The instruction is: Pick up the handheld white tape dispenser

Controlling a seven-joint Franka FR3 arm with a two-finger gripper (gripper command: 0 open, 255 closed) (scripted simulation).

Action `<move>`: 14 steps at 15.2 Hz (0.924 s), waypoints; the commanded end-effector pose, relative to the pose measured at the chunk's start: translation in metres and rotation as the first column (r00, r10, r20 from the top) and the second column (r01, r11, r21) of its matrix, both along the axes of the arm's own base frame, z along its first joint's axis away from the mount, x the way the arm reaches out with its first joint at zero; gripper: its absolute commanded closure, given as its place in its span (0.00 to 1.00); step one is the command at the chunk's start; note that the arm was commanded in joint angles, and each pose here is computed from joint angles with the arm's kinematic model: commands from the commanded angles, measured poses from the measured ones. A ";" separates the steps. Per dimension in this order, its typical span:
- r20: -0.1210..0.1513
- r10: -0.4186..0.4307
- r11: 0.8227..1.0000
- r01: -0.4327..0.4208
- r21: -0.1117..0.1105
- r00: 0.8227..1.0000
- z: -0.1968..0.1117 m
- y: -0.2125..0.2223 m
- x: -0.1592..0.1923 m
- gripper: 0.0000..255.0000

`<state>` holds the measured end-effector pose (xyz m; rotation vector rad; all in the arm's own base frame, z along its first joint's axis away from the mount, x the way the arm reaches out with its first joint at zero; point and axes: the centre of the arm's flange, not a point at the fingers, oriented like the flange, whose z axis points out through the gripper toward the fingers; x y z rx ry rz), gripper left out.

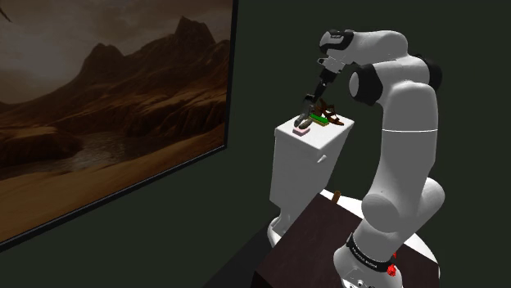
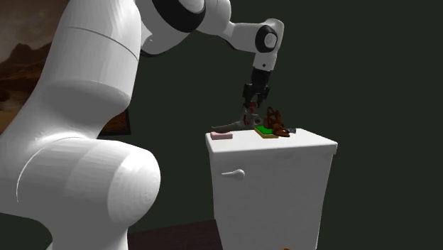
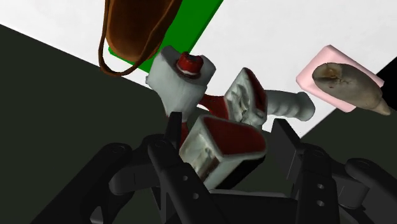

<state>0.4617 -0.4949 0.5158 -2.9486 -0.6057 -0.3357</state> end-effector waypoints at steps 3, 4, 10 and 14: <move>0.000 0.000 1.000 0.000 0.000 1.000 0.021 0.000 0.000 1.00; 0.000 0.000 1.000 0.000 0.000 1.000 0.027 0.000 0.000 1.00; 0.000 0.000 1.000 0.000 0.000 1.000 0.058 0.000 0.000 1.00; 0.000 0.000 1.000 0.000 0.000 1.000 0.070 0.000 0.000 1.00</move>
